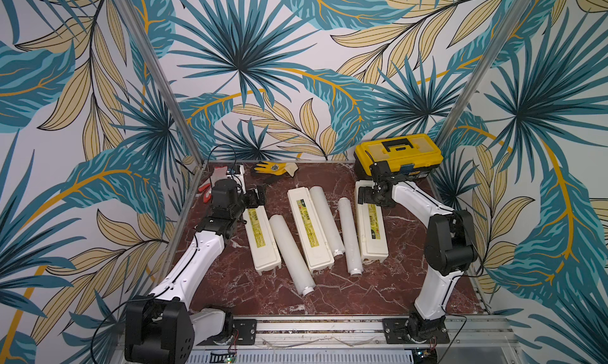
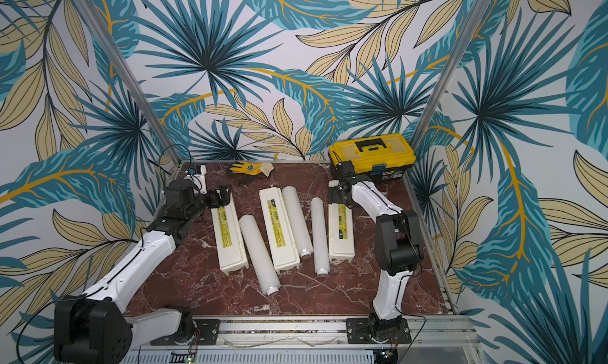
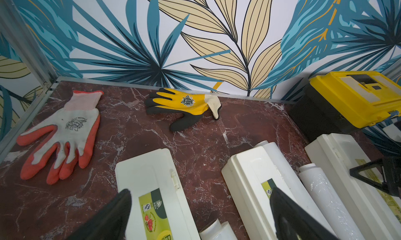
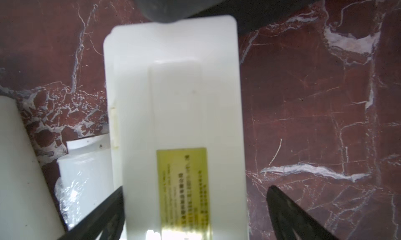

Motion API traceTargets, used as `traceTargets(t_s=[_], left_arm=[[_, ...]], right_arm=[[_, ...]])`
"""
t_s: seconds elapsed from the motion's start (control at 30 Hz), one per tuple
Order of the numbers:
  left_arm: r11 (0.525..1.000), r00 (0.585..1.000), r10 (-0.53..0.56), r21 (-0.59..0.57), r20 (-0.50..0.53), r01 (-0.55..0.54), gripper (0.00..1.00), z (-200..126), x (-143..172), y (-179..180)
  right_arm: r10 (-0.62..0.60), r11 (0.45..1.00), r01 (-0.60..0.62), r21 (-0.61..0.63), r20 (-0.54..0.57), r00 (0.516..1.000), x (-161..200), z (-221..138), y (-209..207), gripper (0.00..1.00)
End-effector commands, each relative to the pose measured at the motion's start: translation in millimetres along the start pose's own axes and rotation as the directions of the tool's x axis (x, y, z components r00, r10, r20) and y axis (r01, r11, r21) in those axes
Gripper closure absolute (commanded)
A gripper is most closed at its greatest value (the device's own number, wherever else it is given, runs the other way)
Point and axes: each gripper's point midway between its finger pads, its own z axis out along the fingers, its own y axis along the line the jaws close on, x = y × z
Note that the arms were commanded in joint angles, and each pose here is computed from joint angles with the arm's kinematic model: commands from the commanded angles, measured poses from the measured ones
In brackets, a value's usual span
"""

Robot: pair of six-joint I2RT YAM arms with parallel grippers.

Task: Put plastic wrap rolls into dispensers
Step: Pick up the plastic wrap cutting box from the center of the board.

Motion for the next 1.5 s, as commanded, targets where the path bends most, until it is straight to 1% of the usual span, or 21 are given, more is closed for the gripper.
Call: traceTargets(t_s=[0.0, 0.1, 0.17, 0.2, 0.3, 0.4, 0.47, 0.5, 0.57, 0.7, 0.8, 1.07, 1.17, 1.2, 1.3, 1.37, 1.47], left_arm=[[1.000, 1.000, 0.017, 0.015, -0.004, -0.016, 0.00, 2, -5, -4], [1.000, 1.000, 0.014, 0.022, -0.022, -0.014, 0.00, 7, 0, -5], [1.000, 0.999, 0.010, 0.027, -0.032, -0.009, 0.00, 10, 2, -5], [1.000, 0.999, 0.009, 0.029, -0.036, -0.008, 0.00, 11, 3, -5], [1.000, 0.999, 0.008, 0.030, -0.044, -0.007, 0.00, 14, 5, -5], [0.999, 0.999, 0.010, 0.031, -0.047, -0.008, 0.00, 15, 6, -5], [0.999, 0.999, 0.010, 0.035, -0.048, -0.008, 0.00, 15, 6, -6], [0.999, 0.999, 0.010, 0.037, -0.049, -0.008, 0.00, 15, 6, -6], [0.999, 0.999, 0.009, 0.047, -0.049, -0.006, 0.00, 15, 5, -8], [0.999, 0.999, -0.006, 0.048, -0.047, 0.008, 0.00, 17, 2, -9], [0.998, 0.999, -0.015, 0.054, -0.050, 0.017, 0.00, 18, 1, -11], [0.997, 0.998, -0.022, 0.066, -0.057, 0.026, 0.00, 18, 5, -16], [0.997, 0.998, -0.026, 0.072, -0.060, 0.031, 0.00, 18, 5, -18], [0.997, 0.998, -0.029, 0.074, -0.062, 0.034, 0.00, 19, 5, -18], [0.993, 0.997, -0.043, 0.103, -0.071, 0.050, 0.00, 22, 4, -26], [0.987, 0.995, -0.058, 0.145, -0.082, 0.070, 0.00, 24, 1, -36], [0.966, 0.990, -0.087, 0.234, -0.112, 0.111, 0.00, 27, -3, -58]], right_arm=[[-0.077, 0.996, 0.073, -0.044, -0.115, 0.990, 29, 16, 7, 0.01], [-0.117, 0.991, 0.108, -0.076, -0.130, 0.985, 34, 18, 12, 0.01], [-0.165, 0.984, 0.153, -0.094, -0.145, 0.975, 38, 17, 13, 0.01], [-0.194, 0.978, 0.179, -0.107, -0.158, 0.968, 42, 16, 13, 0.01], [-0.291, 0.953, 0.264, -0.148, -0.204, 0.935, 60, 12, 13, 0.05], [-0.356, 0.933, 0.328, -0.148, -0.249, 0.900, 75, 6, 3, 0.10], [-0.388, 0.920, 0.356, -0.165, -0.256, 0.885, 82, -1, 0, 0.10], [-0.398, 0.915, 0.364, -0.172, -0.252, 0.882, 83, -4, -1, 0.08], [-0.401, 0.915, 0.374, -0.150, -0.237, 0.885, 79, -10, -6, 0.01], [-0.384, 0.923, 0.363, -0.131, -0.215, 0.898, 61, -11, -4, 0.01], [-0.364, 0.931, 0.343, -0.128, -0.235, 0.901, 52, -2, 0, 0.01], [-0.326, 0.945, 0.316, -0.082, -0.280, 0.903, 55, 18, -4, 0.01], [-0.313, 0.950, 0.304, -0.073, -0.271, 0.910, 55, 22, -5, 0.01], [-0.309, 0.951, 0.301, -0.071, -0.263, 0.914, 54, 22, -5, 0.01], [-0.317, 0.948, 0.304, -0.092, -0.229, 0.920, 49, 13, -1, 0.10], [-0.329, 0.943, 0.311, -0.118, -0.192, 0.925, 43, -1, 3, 0.15], [-0.345, 0.933, 0.325, -0.154, -0.132, 0.929, 33, -27, 8, 0.19]])
